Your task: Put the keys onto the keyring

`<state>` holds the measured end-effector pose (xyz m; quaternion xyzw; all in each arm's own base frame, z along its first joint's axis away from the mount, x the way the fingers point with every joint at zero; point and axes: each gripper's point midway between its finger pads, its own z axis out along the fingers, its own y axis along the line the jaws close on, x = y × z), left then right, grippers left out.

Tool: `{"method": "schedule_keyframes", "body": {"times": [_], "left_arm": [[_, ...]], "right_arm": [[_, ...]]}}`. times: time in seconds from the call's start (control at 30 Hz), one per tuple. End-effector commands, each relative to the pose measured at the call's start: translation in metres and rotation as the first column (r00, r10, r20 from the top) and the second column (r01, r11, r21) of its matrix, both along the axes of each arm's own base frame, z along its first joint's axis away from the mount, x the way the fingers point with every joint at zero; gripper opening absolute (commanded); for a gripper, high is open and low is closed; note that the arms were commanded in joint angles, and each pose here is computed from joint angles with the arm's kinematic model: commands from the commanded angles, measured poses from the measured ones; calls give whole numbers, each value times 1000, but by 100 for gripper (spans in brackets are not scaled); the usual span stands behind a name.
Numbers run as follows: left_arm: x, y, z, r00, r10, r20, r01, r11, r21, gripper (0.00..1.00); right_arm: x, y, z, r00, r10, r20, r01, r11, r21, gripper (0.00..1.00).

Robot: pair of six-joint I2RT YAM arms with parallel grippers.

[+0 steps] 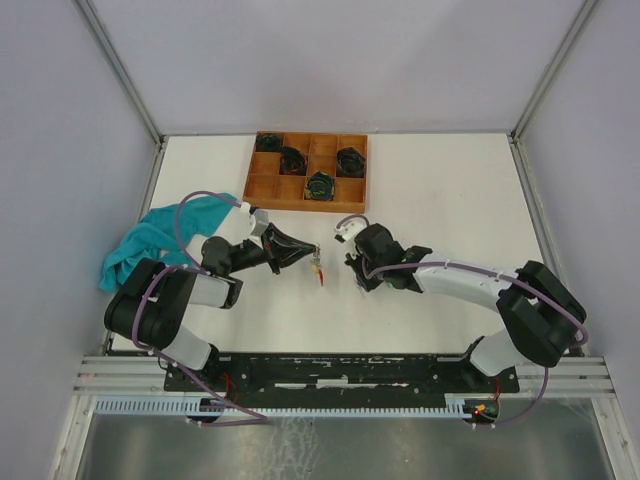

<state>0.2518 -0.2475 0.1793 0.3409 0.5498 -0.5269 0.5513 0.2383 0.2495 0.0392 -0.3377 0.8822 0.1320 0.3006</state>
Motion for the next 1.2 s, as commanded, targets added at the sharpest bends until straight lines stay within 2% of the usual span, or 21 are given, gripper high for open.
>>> {"method": "schedule_keyframes", "body": {"times": [0.0, 0.17, 0.43, 0.6, 0.9, 1.17], "left_arm": [[-1, 0, 23, 995, -11, 101, 16, 999, -45, 3], [-1, 0, 23, 995, -9, 102, 14, 999, -44, 3], [-1, 0, 23, 995, -11, 99, 15, 999, -45, 3], [-1, 0, 23, 995, -10, 99, 14, 999, -43, 3], [-1, 0, 24, 995, -10, 101, 14, 999, -45, 3], [-1, 0, 25, 995, -9, 102, 14, 999, -45, 3]], "right_arm": [[-8, -13, 8, 994, -43, -96, 33, 993, -109, 1], [-7, -30, 9, 985, -104, -141, 63, 961, -271, 1], [-2, -28, 2, 975, -117, -188, 33, 916, -400, 1], [7, -20, 1, 975, -116, -187, 25, 902, -431, 1], [10, 2, 14, 979, -63, -194, -4, 945, -328, 23], [-1, 12, 27, 988, -14, -157, -8, 991, -137, 27]]}}
